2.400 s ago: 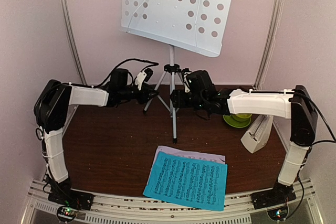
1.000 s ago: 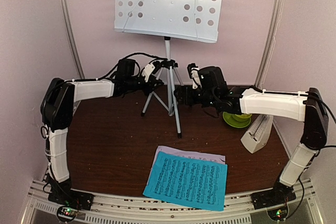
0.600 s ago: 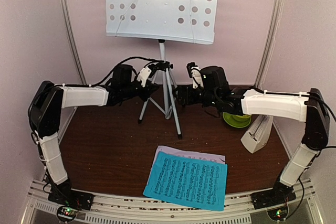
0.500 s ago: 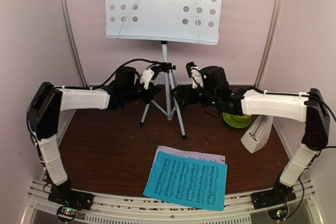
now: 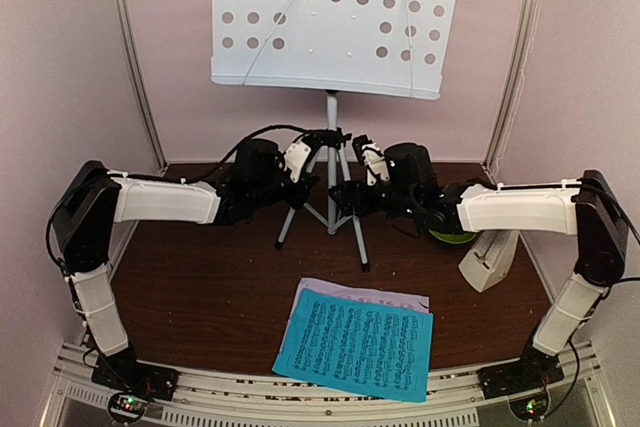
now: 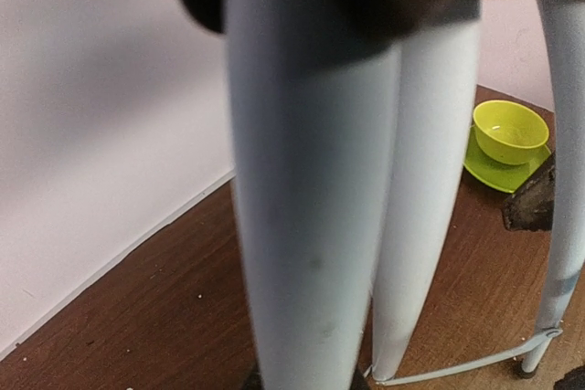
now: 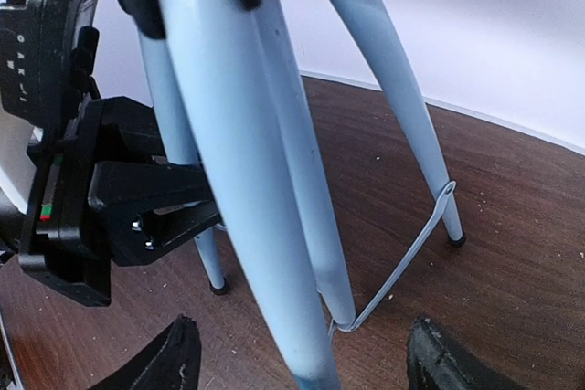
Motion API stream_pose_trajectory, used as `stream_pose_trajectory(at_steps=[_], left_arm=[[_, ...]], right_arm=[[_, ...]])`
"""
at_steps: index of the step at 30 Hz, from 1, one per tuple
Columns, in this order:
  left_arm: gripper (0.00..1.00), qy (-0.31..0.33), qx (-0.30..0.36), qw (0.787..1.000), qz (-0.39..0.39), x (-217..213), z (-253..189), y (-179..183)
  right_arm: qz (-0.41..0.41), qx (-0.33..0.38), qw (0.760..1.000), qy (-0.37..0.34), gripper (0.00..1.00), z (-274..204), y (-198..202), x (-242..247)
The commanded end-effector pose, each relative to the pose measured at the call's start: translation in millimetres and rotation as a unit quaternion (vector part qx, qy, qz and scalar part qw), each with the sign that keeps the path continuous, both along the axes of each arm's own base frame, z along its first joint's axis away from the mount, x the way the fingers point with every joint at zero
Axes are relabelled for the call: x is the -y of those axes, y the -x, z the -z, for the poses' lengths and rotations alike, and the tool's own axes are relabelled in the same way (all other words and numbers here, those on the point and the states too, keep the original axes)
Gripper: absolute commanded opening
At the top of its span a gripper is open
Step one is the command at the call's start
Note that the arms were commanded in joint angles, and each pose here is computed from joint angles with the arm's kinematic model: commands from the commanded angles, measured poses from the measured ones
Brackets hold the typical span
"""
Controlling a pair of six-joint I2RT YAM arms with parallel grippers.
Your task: Set up the instrument practice props
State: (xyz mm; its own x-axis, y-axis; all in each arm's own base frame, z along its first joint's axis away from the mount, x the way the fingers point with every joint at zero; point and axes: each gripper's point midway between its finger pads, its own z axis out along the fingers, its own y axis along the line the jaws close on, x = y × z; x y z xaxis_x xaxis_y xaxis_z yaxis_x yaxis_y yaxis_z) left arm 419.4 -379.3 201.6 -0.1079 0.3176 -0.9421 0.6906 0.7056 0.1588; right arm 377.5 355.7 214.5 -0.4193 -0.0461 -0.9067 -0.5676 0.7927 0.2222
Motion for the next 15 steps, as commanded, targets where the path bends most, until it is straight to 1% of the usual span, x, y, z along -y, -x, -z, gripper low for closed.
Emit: stream_pose_trajectory(at_steps=[1,3,6,11,15], left_arm=[[0.00,0.042,-0.028,0.998,-0.024,-4.2,-5.6,0.8],[0.00,0.044,-0.030,0.998,-0.028,-4.7,-4.5,0.2],[0.00,0.042,-0.032,0.998,-0.029,-5.0,-1.8,1.6],[0.00,0.030,-0.022,0.999,-0.021,-6.0,-4.2,6.4],[0.00,0.016,-0.006,1.000,-0.012,-8.9,-10.3,10.8]], right_arm=[[-0.009,0.016,1.000,-0.007,0.75,0.9,-7.0,-3.6],[-0.003,0.014,1.000,0.000,0.70,4.5,-10.9,-3.3],[0.004,0.011,1.000,0.010,0.58,9.6,-15.1,-1.3],[0.008,0.008,1.000,0.026,0.32,17.4,-18.5,4.4],[0.007,0.006,1.000,0.028,0.06,18.4,-20.9,9.5]])
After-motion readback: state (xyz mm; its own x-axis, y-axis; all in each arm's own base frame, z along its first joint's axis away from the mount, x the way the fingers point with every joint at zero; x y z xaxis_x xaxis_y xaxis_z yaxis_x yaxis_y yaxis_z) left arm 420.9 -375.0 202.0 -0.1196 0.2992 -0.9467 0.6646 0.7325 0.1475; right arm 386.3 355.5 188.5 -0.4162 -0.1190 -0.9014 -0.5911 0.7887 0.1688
